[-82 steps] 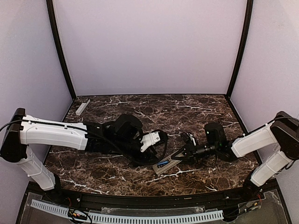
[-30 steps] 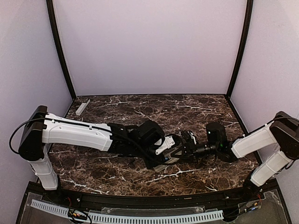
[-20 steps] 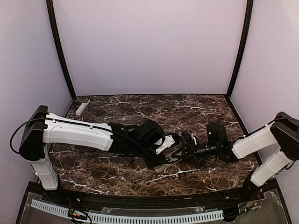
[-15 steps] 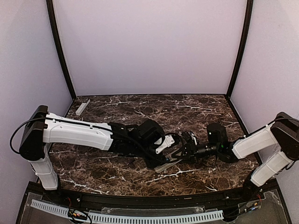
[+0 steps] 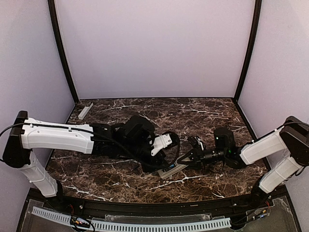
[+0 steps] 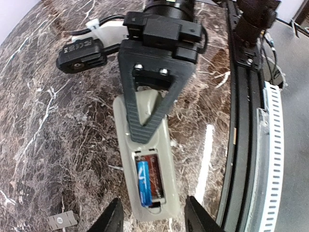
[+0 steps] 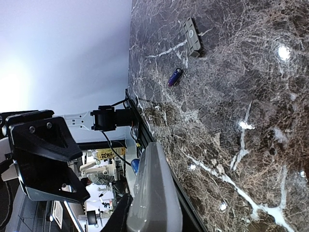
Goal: Load the batteries into the remote control
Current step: Load the battery into the battery compartment.
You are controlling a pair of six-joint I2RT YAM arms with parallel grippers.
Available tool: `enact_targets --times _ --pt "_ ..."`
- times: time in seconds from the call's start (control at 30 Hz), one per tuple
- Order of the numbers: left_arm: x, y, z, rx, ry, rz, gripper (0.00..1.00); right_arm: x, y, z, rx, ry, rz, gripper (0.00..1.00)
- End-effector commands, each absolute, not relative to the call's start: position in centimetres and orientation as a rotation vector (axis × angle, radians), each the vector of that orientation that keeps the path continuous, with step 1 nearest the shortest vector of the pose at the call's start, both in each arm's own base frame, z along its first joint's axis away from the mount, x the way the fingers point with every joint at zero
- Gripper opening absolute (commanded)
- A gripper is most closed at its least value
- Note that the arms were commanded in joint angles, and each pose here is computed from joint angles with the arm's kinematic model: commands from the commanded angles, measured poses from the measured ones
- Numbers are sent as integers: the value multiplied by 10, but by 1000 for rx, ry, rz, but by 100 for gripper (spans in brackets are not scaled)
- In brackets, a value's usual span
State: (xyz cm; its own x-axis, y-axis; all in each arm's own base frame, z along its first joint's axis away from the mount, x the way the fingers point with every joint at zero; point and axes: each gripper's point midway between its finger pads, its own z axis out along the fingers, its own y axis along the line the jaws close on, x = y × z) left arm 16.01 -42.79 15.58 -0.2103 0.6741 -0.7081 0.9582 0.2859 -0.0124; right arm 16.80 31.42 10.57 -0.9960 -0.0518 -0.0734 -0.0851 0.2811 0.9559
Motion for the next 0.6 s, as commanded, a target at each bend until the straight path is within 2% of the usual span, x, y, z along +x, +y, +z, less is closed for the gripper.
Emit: enact_targets --times 0.0,0.2,0.33,0.57 --pt "135 -411 171 1617 1778 -760 42 168 318 119 -206 2435 1910 0" --pt "112 -376 183 1816 1420 -745 44 154 320 125 -364 2460 1947 0" --pt "105 -370 182 1929 1324 -703 43 147 321 133 -495 2465 1946 0" --pt "92 -377 196 1991 1162 -717 36 144 324 141 -592 2480 1958 0"
